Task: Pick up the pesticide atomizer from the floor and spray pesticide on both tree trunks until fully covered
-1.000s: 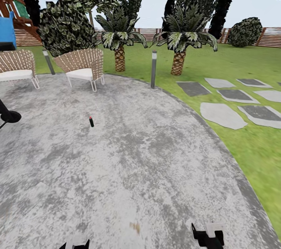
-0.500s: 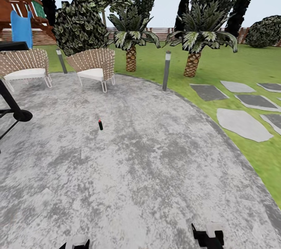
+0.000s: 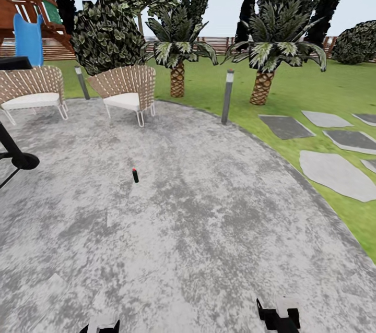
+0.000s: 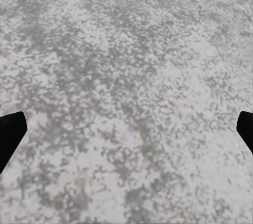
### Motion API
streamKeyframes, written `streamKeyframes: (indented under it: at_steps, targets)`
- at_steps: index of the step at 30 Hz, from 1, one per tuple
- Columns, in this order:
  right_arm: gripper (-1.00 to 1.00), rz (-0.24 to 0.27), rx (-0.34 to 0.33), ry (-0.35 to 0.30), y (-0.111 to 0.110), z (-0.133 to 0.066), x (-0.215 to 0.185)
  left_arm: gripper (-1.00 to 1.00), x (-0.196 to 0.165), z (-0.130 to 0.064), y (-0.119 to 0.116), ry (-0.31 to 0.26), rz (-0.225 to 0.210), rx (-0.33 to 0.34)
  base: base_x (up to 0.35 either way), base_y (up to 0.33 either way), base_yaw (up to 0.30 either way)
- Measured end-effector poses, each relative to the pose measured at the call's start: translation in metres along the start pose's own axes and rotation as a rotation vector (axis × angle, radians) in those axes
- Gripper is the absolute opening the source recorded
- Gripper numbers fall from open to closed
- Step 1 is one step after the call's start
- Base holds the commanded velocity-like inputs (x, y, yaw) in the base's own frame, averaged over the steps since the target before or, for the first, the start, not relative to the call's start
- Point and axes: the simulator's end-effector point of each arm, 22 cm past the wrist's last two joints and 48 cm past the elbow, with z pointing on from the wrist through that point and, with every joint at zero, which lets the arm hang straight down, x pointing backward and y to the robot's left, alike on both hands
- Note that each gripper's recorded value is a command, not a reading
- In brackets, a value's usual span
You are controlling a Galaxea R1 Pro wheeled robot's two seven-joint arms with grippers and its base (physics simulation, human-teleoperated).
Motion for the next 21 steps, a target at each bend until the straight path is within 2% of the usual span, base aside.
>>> streamKeyframes:
  at_steps: [21]
  targets:
    - [1.00, 0.001, -0.001, -0.001, 0.0010, 0.0000, -0.0004, 1.00, 0.0000, 0.0000, 0.0000, 0.000, 0.000, 0.000, 0.337, 0.004, 0.000]
